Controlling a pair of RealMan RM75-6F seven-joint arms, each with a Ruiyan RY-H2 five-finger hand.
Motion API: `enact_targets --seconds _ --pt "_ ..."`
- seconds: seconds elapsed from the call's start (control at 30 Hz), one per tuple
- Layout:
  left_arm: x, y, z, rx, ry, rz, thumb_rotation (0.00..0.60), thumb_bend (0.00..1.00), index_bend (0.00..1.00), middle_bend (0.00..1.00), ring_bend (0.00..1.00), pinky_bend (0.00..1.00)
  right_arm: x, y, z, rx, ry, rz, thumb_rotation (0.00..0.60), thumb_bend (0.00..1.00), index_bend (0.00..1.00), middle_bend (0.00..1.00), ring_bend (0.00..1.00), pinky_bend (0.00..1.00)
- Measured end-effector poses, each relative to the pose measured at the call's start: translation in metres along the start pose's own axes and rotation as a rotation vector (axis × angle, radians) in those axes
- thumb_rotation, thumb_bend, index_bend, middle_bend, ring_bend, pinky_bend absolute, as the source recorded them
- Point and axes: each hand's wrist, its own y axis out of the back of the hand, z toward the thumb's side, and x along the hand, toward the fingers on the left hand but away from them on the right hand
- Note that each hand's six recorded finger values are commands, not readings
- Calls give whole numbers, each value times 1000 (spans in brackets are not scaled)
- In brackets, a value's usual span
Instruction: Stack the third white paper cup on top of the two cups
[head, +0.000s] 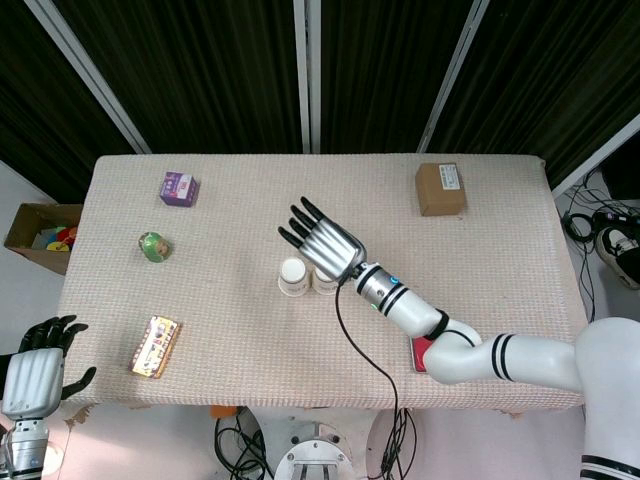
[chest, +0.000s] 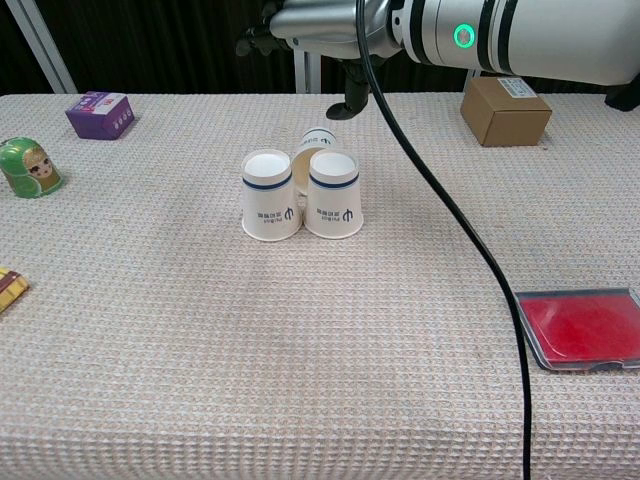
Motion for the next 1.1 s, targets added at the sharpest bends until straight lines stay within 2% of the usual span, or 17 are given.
enact_targets --seconds 0.23,0.47,0.57,0.83,1.1 --pt "2 -3 -2 -4 3 -6 600 187 285 188 139 169 -1 -4 -2 25 -2 13 600 220 90 169 0 0" --pt "3 -7 -5 -13 14 -14 600 187 285 188 139 170 -4 -4 -17 50 -35 27 600 220 90 169 0 0" --pt "3 -9 -7 -18 18 -18 600 187 285 188 139 169 -9 -7 -23 44 -49 42 600 189 90 169 0 0" --pt "0 -15 -18 -31 60 -37 600 187 285 188 139 169 -27 -37 -40 -4 -86 110 600 47 91 167 0 0" --pt "-3 -18 -23 -39 84 -43 600 187 285 188 139 169 -52 -57 -43 -25 -108 150 600 62 87 164 0 0"
